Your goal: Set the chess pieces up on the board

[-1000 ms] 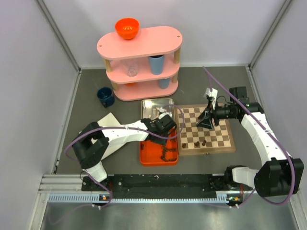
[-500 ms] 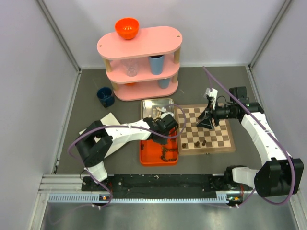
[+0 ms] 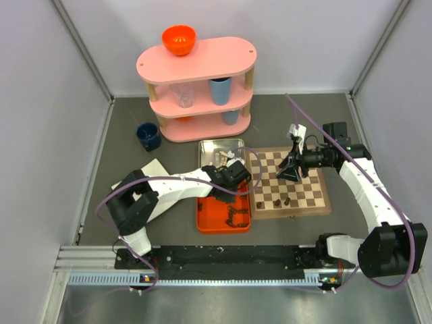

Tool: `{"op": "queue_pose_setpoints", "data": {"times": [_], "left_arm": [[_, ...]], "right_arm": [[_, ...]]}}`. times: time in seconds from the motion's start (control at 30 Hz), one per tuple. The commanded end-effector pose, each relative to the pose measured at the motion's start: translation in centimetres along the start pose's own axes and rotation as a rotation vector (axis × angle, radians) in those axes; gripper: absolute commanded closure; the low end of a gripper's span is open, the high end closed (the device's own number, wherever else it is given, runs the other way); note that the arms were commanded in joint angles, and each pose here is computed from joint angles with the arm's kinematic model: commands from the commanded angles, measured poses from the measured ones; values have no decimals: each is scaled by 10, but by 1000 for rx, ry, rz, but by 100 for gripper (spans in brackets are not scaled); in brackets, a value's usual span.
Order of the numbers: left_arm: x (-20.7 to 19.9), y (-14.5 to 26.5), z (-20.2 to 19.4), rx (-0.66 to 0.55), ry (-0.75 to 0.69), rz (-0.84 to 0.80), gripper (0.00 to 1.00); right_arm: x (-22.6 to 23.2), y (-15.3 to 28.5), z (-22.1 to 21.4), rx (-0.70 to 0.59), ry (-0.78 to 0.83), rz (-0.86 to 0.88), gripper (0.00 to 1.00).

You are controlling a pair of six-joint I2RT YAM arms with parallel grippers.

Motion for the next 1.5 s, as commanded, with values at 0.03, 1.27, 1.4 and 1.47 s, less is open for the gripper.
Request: {"op": "queue_pose_setpoints", "data": {"times": [0.03, 1.27, 1.4, 1.47], "left_arm": [[-6, 25, 14, -56, -8, -51, 100], [-101, 69, 64, -80, -184, -372, 100], [-105, 49, 61, -55, -192, -349, 100], [-107, 43, 61, -47, -194, -346, 100]], "right_arm": [[-2, 3, 4, -24, 42, -13, 48], [-4, 7, 4, -7, 53, -46, 48], [-8, 10, 2, 4, 36, -71, 48], [-10, 11, 1, 5, 24, -77, 48]]}}
Point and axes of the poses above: each gripper's point midway between its finger pads, its own y axis back along the fingers, its own x axis along the line the jaws close on, z = x × y, the point moved 6 cm from there along y, back along the fingers, and after that the axes turned 11 degrees about y, right-handed, at the moved point
